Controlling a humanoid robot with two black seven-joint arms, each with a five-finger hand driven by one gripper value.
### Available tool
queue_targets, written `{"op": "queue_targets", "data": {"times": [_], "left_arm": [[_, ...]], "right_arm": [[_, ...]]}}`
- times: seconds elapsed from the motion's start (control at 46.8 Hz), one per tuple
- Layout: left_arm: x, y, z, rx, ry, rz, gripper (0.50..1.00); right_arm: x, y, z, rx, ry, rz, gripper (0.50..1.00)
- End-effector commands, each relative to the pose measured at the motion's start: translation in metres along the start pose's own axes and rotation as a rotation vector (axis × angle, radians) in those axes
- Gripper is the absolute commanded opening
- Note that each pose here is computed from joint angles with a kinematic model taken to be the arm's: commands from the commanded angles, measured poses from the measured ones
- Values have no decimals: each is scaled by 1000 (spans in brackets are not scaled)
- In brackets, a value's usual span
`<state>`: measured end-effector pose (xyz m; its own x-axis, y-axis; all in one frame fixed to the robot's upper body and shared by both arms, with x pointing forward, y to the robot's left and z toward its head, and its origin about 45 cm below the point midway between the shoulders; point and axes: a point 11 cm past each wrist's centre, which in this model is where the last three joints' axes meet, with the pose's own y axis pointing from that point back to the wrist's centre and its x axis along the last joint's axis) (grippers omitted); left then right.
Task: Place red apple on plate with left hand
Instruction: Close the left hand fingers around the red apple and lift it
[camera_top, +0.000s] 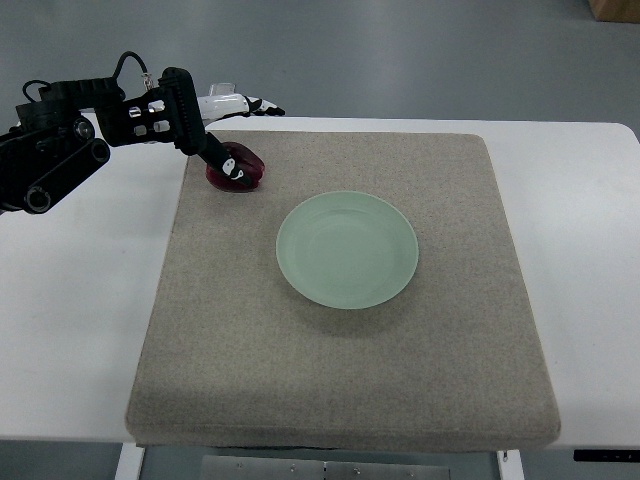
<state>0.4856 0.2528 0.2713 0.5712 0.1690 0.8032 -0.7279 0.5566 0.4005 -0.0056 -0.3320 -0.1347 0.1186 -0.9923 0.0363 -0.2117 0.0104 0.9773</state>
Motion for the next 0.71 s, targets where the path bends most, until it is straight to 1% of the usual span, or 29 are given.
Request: {"op": "queue_targets", "data": {"times": [0.0, 0.235, 0.47, 0.534, 0.577, 0.599, 0.684], "left_arm": [[-7, -3, -3, 18, -66, 3, 979], [-20, -5, -8, 37, -129, -2, 979], [-18, -3, -15, 58, -158, 13, 966], [-18, -3, -15, 60, -160, 12, 934], [-18, -3, -16, 62, -161, 11, 924], [-18, -3, -16, 63, -161, 13, 907], [-17, -3, -17, 66, -161, 14, 900]], "right_arm": [[0, 0, 0, 0, 0, 0, 964], [0, 0, 0, 0, 0, 0, 964], [0, 0, 0, 0, 0, 0, 964], [0, 0, 0, 0, 0, 0, 964], [0, 0, 0, 0, 0, 0, 962], [0, 0, 0, 0, 0, 0, 964], [0, 0, 0, 0, 0, 0, 964]]}}
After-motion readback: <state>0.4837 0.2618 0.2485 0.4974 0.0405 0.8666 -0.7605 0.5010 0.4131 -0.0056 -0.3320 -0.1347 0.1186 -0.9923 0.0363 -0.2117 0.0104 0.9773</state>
